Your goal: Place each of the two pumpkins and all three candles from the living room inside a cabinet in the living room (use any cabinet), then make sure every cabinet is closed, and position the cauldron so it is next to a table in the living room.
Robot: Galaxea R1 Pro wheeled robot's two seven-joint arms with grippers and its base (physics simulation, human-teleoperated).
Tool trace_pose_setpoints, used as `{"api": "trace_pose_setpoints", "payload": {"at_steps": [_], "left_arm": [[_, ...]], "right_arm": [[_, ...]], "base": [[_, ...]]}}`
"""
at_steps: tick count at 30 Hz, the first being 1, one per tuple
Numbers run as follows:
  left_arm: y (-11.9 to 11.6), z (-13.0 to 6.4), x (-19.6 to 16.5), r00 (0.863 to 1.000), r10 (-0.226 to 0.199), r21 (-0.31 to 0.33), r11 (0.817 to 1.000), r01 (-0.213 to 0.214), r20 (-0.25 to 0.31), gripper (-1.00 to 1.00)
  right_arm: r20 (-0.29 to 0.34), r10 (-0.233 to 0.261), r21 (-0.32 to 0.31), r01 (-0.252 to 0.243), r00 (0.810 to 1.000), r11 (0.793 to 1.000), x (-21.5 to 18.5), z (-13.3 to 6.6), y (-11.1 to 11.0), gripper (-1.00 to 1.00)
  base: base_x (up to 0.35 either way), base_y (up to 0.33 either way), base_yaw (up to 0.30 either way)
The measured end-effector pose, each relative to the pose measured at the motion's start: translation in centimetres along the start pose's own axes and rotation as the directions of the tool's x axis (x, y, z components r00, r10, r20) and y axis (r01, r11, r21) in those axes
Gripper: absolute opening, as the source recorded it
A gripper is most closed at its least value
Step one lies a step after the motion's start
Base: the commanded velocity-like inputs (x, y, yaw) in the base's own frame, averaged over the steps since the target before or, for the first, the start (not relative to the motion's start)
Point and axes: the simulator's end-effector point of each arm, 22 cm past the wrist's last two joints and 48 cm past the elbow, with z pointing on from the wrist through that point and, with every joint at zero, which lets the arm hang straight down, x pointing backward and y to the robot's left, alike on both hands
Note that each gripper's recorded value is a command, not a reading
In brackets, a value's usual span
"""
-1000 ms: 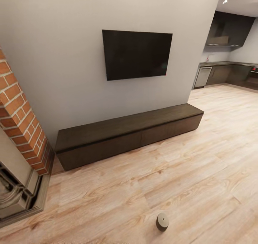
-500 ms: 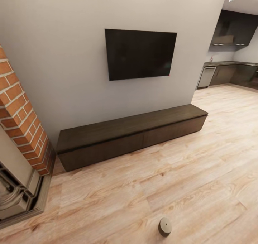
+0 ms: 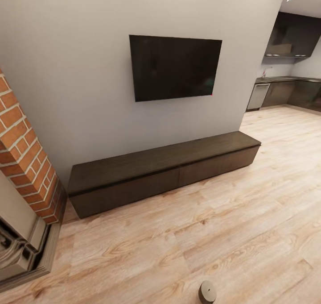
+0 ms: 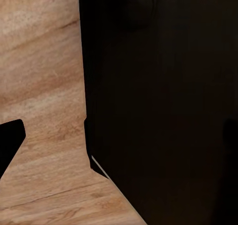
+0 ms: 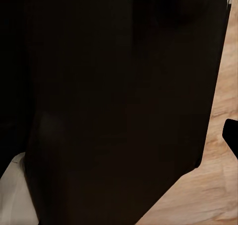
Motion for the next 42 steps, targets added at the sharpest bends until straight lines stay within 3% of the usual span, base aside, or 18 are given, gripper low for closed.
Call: {"api": "trace_pose_setpoints", "payload": {"at_steps": [12, 27, 42], "left_arm": [[0.01, 0.00, 0.03, 1.000, -0.003, 0.000, 1.000, 0.003, -0.001, 1.00], [-0.08, 0.00, 0.03, 1.000, -0.005, 0.001, 1.000, 0.005, -0.001, 1.00], [0.01, -0.01, 0.02, 1.000, -0.002, 0.000, 1.000, 0.002, 0.000, 1.00]], "right_arm": [[0.005, 0.004, -0.001, -0.004, 1.000, 1.000, -0.10, 0.00, 0.14, 1.00], [0.005, 0.004, -0.003, -0.004, 1.000, 1.000, -0.13, 0.00, 0.24, 1.00], [0.012, 0.005, -0.003, -0.005, 1.000, 1.000, -0.27, -0.01, 0.24, 1.00]], "base": [[0.025, 0.101, 0.012], [0.004, 0.003, 0.263], [0.207, 0.036, 0.120]]}}
